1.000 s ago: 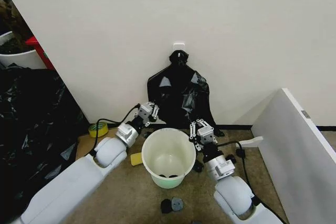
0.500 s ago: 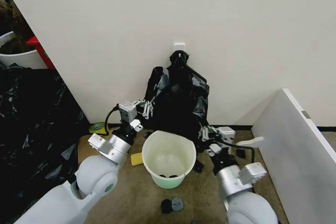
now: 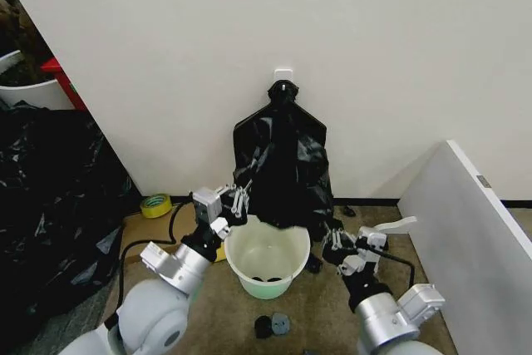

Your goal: Place the garbage bag over the trash bin.

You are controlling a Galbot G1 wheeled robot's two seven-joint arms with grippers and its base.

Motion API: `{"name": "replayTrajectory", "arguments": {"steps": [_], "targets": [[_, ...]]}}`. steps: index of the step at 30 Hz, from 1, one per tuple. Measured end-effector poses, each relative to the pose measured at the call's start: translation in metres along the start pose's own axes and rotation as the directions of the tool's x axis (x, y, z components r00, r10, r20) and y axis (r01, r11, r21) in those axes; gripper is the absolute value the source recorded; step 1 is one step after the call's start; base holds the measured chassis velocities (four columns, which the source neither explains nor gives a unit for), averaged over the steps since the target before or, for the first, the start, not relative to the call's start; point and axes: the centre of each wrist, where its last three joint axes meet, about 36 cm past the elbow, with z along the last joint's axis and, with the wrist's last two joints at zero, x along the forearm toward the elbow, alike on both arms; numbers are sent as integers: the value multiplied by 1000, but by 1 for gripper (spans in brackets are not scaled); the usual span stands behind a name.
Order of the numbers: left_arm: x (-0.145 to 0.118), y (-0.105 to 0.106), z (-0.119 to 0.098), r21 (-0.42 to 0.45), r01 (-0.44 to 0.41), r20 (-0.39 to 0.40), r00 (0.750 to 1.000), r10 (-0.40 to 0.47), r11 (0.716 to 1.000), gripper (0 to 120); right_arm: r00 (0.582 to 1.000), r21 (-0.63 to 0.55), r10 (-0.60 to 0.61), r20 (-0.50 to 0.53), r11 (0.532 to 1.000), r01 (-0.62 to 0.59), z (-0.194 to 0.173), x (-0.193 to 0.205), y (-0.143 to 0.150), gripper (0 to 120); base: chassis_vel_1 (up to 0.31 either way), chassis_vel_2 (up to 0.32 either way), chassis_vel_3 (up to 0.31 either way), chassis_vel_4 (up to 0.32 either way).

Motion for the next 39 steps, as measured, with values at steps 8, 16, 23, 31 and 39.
{"name": "replayTrajectory", "arguments": {"steps": [8,16,23,31,39], "targets": [[13,-7,13,20,18,-24,1000,-18,1000,0,998,-95,-8,-65,995,2,12,-4,12,0,0,0,0,0],[26,-21,22,53,32,-59,998,-29,998,0,990,-149,1,-140,989,-22,12,13,15,0,0,0,0,0],[33,-24,25,53,36,-82,996,-32,998,0,985,-136,18,-174,990,-42,18,18,11,0,0,0,0,0],[34,-22,24,49,60,-80,995,-56,997,0,985,-139,18,-171,989,-43,25,9,11,0,0,0,0,0],[29,-3,55,59,153,-125,981,-145,986,0,989,-108,58,-134,992,-72,44,-24,-3,0,0,0,0,0]]}}
